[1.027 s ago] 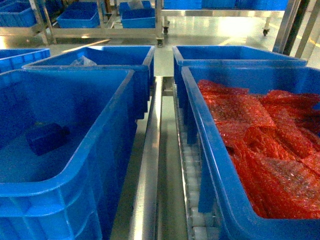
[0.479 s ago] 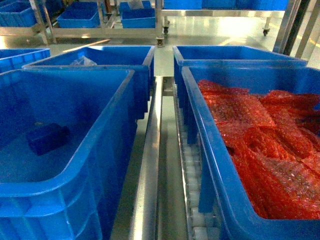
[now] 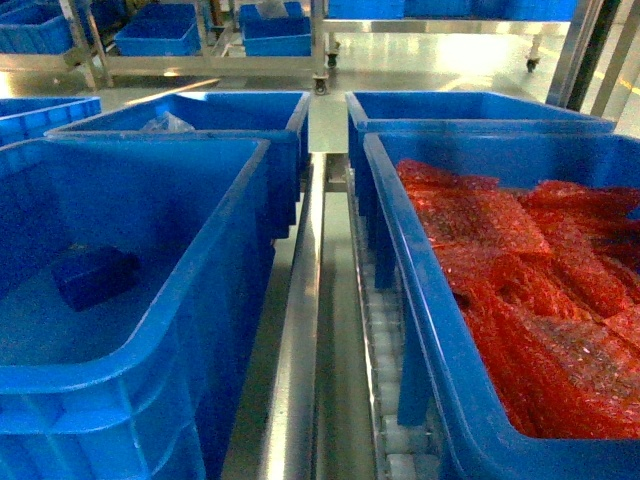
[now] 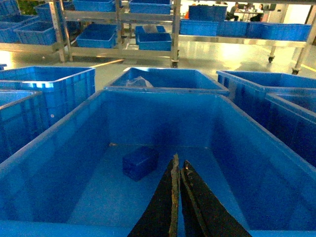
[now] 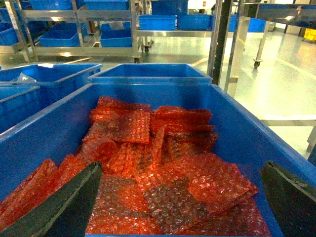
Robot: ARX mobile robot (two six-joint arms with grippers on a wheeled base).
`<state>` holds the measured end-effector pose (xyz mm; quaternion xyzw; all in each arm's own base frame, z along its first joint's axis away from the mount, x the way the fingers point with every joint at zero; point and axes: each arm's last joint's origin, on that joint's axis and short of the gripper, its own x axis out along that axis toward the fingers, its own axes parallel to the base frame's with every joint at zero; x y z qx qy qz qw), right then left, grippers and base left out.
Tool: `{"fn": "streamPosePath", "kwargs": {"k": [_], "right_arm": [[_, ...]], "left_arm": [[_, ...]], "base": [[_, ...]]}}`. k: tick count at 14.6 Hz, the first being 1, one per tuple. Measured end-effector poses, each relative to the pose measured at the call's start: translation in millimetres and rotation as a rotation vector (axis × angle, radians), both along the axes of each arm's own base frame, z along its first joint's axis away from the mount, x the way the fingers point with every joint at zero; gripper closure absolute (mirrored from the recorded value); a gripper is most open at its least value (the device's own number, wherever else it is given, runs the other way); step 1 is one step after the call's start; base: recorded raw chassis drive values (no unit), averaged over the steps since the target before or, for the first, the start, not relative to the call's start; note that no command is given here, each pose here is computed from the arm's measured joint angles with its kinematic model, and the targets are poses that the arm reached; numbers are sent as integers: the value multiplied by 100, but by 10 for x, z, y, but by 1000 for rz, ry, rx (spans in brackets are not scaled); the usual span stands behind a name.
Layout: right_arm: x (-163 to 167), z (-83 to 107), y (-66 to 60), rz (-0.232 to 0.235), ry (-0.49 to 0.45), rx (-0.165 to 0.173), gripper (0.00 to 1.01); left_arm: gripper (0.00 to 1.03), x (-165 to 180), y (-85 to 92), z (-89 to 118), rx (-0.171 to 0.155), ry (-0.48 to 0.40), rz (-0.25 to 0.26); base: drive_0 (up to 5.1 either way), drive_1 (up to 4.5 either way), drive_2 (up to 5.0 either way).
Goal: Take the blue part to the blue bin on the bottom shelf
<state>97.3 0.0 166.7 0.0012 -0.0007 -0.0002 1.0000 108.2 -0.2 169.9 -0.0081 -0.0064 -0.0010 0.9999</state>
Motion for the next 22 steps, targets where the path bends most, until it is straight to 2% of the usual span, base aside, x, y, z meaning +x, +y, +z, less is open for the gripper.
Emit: {"fn": "streamPosePath", "kwargs": {"k": [1,6,8,13,22], "right_arm": [[0,0,0,0,0,0,3],[0,0,0,0,0,0,3],[0,0,0,0,0,0,3],[0,0,0,0,0,0,3],[0,0,0,0,0,0,3]], "left_arm": [[101,-46,0,-35,0,34,0],[101,-105,1,-38,3,17,2],[76,-105,1,-39,3,18,1],[5,-105,1,-38,3,17,1],[5,-105,1,-38,5,17,1]], "base": [[0,0,0],[0,0,0],[0,0,0],[0,0,0],[0,0,0]]}}
